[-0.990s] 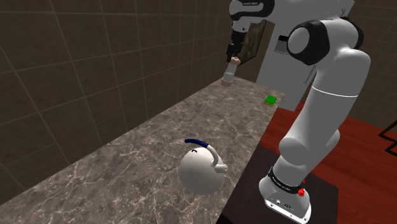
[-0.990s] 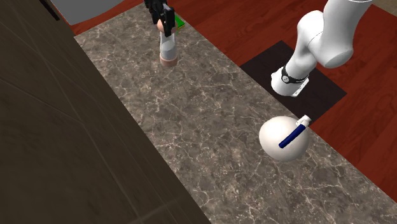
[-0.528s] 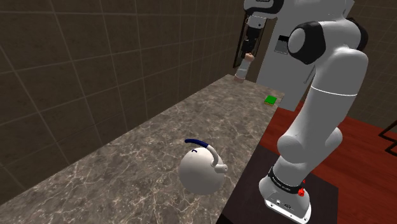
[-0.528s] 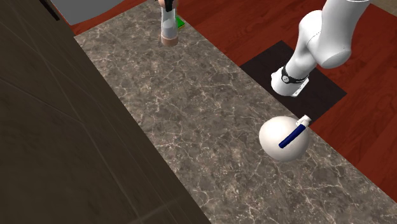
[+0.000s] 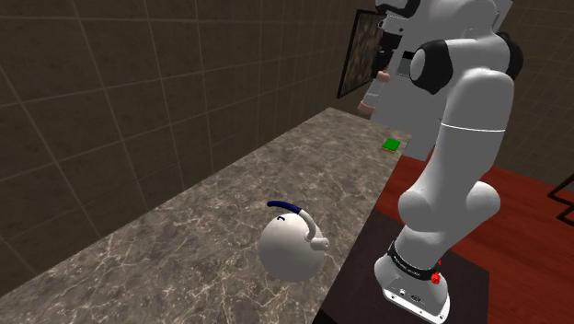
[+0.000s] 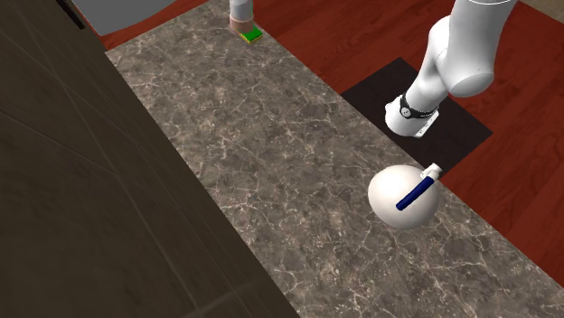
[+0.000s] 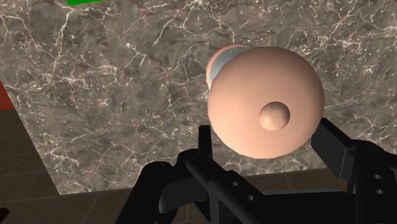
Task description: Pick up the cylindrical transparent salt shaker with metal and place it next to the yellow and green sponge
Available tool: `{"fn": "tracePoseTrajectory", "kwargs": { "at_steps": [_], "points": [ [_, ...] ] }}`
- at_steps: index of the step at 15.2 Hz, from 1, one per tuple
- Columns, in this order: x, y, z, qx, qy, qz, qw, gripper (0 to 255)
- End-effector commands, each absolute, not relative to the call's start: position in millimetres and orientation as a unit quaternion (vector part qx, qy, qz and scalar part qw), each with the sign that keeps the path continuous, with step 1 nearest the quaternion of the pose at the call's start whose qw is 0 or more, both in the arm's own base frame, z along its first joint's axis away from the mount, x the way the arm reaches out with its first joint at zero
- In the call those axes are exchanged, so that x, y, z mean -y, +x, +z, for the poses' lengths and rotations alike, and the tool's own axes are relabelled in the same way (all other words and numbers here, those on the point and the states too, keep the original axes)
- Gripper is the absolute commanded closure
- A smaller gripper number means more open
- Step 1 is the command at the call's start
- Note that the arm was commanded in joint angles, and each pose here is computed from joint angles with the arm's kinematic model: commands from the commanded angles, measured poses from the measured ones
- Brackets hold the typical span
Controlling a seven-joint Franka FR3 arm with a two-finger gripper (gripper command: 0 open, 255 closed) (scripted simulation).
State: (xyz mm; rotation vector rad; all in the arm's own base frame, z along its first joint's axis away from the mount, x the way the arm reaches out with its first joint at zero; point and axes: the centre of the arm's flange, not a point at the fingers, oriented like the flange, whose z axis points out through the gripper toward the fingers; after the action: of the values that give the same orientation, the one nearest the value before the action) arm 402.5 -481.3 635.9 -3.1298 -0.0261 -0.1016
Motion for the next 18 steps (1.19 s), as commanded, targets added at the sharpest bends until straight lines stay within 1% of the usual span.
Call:
{"fn": "tracePoseTrajectory", "kwargs": {
  "at_steps": [1,6,18],
  "points": [
    [501,386,644,0.009,-0.999,-0.032,0.005,255],
    [544,354,659,0.009,-0.999,-0.032,0.005,255],
    [544,354,596,0.009,-0.999,-0.032,0.005,255]
  ]
}}
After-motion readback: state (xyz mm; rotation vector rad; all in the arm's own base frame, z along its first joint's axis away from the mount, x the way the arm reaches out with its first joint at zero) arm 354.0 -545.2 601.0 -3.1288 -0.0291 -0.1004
